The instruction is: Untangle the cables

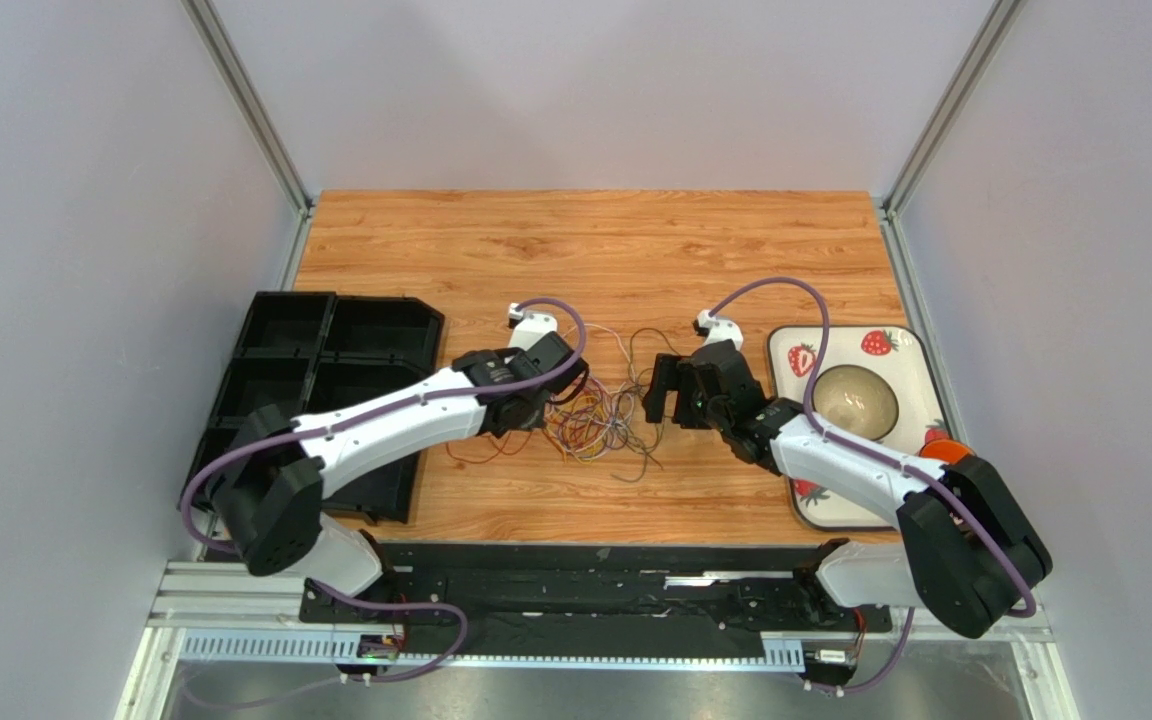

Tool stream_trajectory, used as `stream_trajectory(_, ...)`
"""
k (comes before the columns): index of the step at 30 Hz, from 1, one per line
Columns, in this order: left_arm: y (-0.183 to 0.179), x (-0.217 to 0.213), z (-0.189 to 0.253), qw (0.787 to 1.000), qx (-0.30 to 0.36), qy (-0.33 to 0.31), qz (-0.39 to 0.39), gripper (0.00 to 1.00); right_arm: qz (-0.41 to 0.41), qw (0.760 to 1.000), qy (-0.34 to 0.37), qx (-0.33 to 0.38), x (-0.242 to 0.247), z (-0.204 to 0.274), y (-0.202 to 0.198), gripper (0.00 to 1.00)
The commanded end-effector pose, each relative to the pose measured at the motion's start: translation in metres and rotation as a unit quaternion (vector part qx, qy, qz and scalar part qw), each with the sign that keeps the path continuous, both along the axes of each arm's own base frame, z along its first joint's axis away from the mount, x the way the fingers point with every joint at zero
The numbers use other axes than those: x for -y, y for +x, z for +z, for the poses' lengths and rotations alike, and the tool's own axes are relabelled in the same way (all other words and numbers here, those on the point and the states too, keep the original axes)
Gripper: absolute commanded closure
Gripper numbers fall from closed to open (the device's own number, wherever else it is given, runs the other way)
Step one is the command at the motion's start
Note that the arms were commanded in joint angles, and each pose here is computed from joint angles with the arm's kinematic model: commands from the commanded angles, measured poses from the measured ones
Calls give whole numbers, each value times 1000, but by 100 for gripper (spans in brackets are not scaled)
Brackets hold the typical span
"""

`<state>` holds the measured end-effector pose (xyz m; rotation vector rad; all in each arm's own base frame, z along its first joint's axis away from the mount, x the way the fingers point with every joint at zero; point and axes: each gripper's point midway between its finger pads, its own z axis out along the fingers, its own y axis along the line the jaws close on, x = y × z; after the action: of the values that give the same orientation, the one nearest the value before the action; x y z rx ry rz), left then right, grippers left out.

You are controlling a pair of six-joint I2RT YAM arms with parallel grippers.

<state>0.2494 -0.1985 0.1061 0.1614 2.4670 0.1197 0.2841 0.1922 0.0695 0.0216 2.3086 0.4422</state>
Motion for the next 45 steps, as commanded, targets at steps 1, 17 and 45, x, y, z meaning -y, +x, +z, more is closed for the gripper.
stream_trajectory(1, 19, 18, 0, 1000, 14, -9, 3, 100, 8, 1000, 8, 21, -8, 15, 9, 11)
stream_trajectory(17, 23, 23, -33, 1000, -18, 16, -15, 49, 8, 1000, 8, 20, -8, 15, 9, 12)
stream_trajectory(45, 4, 17, -80, 995, -81, -29, -45, 39, 8, 1000, 8, 19, -8, 14, 9, 12)
